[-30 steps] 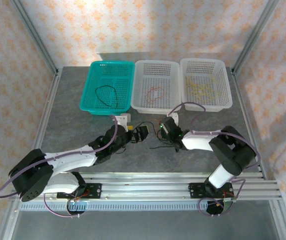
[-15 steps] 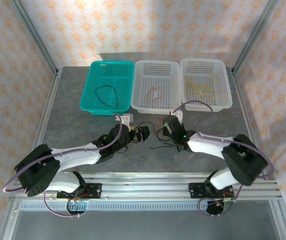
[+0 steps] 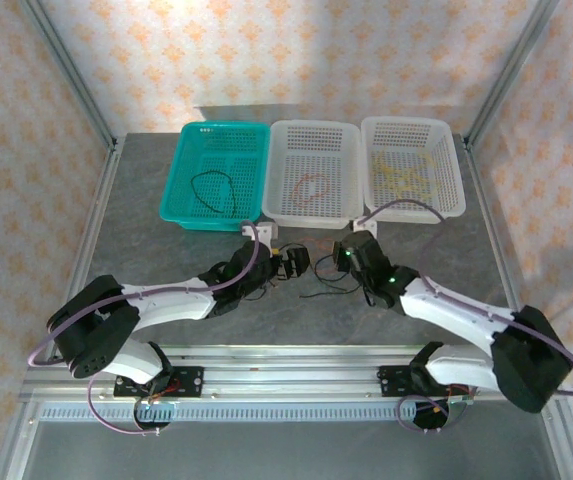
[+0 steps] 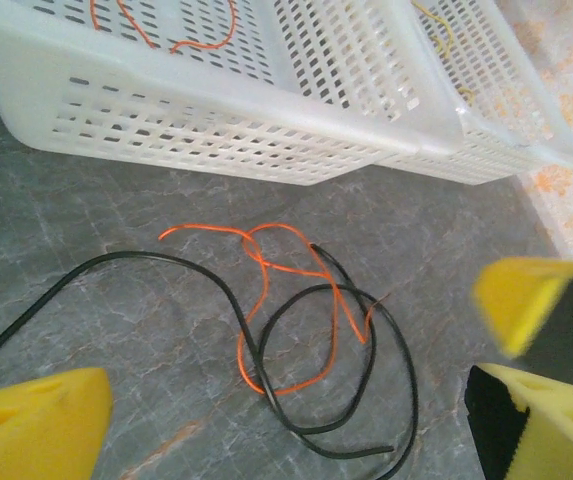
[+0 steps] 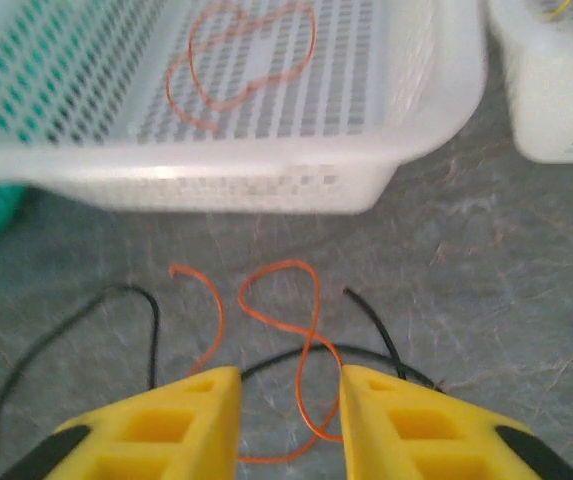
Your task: Untangle the cables
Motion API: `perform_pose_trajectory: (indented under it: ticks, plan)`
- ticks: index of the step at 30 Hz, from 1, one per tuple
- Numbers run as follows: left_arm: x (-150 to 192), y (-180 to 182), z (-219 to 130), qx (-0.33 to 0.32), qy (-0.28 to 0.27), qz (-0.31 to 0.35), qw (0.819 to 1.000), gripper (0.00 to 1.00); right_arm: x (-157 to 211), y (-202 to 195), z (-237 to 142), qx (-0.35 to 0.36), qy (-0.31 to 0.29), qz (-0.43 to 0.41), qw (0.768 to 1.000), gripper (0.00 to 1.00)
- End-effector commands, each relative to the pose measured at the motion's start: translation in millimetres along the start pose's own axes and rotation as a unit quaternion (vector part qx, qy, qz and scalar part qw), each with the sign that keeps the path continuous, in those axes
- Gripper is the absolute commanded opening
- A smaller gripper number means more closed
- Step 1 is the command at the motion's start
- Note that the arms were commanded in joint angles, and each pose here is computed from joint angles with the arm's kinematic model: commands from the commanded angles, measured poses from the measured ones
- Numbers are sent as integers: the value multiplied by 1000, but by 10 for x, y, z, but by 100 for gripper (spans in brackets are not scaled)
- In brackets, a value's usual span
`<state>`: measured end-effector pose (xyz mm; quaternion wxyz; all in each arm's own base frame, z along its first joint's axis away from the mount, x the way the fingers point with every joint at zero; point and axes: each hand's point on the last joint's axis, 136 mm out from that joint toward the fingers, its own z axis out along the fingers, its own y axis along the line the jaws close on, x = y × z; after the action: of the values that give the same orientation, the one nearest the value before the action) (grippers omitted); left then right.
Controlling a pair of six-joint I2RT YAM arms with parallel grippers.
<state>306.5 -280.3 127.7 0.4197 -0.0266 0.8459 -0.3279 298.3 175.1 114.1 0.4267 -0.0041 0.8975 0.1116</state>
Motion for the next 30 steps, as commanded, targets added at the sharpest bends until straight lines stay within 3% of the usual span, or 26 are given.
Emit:
perform_pose_trajectory:
  ticks: [1, 6, 12, 23, 30]
  plan:
    - [-101, -172, -32, 42, -21, -25, 999, 93, 222, 46, 133, -3, 49, -46, 998, 42]
    - [-75, -82, -93, 52, -28, -54, 997, 92, 325, 2, 308, 24, 67, -60, 996, 60]
    - [-97, -33, -128, 46, -33, -55, 997, 92, 283, -33, 425, 45, 47, -47, 997, 61]
    - [-105, 11, -138, 42, -33, -53, 997, 91, 326, -101, 639, 81, 39, -40, 995, 53]
    - [-68, 9, -98, 44, -27, -54, 997, 92, 356, -129, 656, 86, 38, -34, 995, 35]
